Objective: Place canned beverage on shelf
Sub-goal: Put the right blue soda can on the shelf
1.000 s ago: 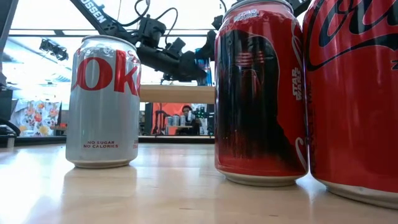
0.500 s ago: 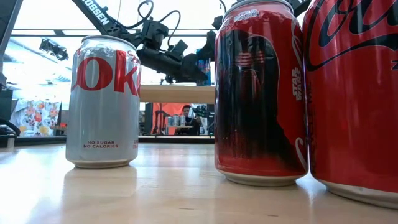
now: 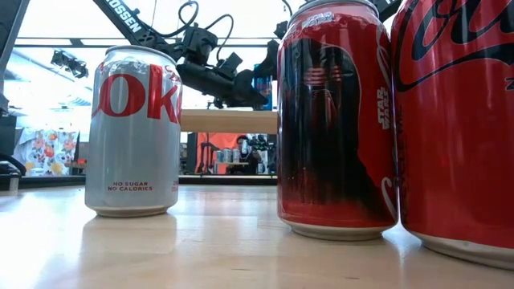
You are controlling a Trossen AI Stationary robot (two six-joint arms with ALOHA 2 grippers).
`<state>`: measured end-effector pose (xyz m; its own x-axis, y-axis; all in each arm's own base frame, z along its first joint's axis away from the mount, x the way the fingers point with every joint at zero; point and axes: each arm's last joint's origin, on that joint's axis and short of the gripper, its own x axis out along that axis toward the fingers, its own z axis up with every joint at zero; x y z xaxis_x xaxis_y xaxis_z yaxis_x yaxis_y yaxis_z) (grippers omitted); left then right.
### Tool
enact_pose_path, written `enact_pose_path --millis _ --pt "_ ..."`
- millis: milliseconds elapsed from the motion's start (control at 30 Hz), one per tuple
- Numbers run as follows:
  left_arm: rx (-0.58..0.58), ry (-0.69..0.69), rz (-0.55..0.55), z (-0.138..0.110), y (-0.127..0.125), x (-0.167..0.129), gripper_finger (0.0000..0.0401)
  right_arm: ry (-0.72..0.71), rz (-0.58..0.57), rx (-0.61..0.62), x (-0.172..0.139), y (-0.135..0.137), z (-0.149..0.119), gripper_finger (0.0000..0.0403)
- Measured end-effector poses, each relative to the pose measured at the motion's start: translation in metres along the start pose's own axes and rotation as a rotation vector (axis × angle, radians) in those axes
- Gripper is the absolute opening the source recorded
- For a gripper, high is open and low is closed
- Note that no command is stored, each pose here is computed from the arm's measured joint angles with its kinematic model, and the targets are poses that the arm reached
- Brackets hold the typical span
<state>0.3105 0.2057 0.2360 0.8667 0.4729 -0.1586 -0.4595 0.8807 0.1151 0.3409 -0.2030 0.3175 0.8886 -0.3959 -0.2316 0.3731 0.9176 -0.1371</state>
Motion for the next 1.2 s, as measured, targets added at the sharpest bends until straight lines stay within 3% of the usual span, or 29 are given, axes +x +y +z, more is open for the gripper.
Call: enact_pose_path --millis 467,800,1200 --pt "0.003 0.004 -0.008 -0.001 0.0 0.0 0.0227 0.037 0.008 0.019 -0.001 0.001 -0.003 0.0346" --pt "-0.006 0.0 -0.008 -0.002 -0.001 0.001 0.0227 0.053 -0.04 -0.01 -0.003 0.002 -0.002 0.0351" --pt "-0.013 -0.006 -0.007 -0.002 0.0 0.002 0.0227 0.013 -0.076 -0.049 -0.026 0.008 0.02 0.0351"
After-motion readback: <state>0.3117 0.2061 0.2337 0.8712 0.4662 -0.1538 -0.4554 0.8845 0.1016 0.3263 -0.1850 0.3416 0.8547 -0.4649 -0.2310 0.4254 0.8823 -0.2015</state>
